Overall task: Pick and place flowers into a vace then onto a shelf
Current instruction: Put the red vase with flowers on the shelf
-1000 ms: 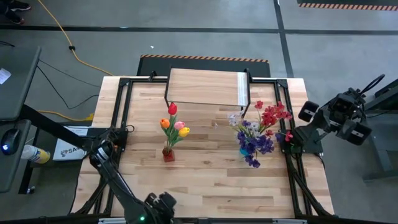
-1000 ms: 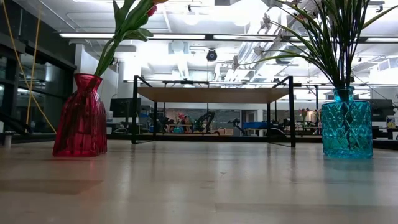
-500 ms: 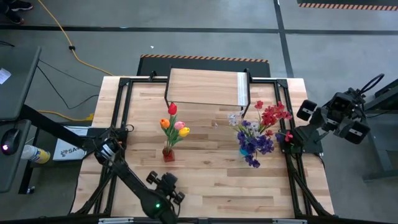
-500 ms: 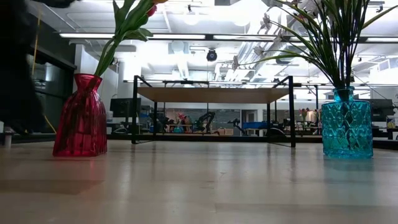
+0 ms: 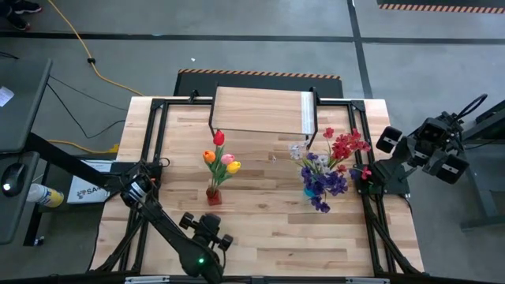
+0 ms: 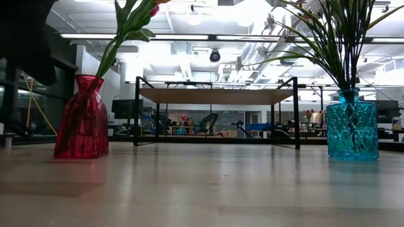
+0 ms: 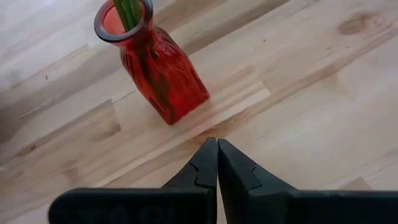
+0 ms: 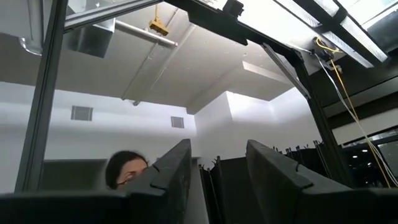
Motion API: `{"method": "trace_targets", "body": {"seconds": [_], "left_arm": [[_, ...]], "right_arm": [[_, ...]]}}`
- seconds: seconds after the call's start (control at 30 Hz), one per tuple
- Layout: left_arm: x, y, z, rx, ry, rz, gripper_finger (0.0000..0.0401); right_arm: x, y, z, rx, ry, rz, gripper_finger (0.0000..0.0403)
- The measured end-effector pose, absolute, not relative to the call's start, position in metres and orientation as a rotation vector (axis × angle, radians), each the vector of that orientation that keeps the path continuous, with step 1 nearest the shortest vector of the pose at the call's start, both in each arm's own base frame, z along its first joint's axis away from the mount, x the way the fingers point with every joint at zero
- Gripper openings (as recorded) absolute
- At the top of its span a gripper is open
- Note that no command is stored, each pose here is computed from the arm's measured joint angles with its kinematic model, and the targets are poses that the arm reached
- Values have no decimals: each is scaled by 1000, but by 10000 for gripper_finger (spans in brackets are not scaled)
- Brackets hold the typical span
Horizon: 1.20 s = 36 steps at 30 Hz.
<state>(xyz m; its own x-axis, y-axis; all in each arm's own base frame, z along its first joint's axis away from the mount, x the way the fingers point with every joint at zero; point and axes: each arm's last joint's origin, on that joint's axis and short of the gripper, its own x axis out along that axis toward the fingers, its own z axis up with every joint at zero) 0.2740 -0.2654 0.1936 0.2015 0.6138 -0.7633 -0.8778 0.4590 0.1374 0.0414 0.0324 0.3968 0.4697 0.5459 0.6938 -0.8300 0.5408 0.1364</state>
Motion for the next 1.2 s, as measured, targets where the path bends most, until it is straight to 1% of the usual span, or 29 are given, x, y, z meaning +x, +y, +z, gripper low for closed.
{"method": "trace_targets", "body": {"seconds": [0.27, 0.5, 0.8, 1.0, 1.2], "left_arm": [[275, -265, 196, -382, 838, 1085, 47], [277, -266, 196, -408, 776, 1077, 47], [285, -274, 193, -513, 729, 1007, 47], [288, -273, 195, -487, 628, 977, 47], [289, -273, 195, -501, 602, 973, 47]], "right_arm": [[42, 32, 397, 516, -639, 870, 147], [48, 36, 396, 530, -609, 872, 143], [58, 42, 395, 549, -564, 885, 145], [55, 41, 397, 552, -589, 919, 144], [55, 42, 397, 557, -581, 945, 144]]}}
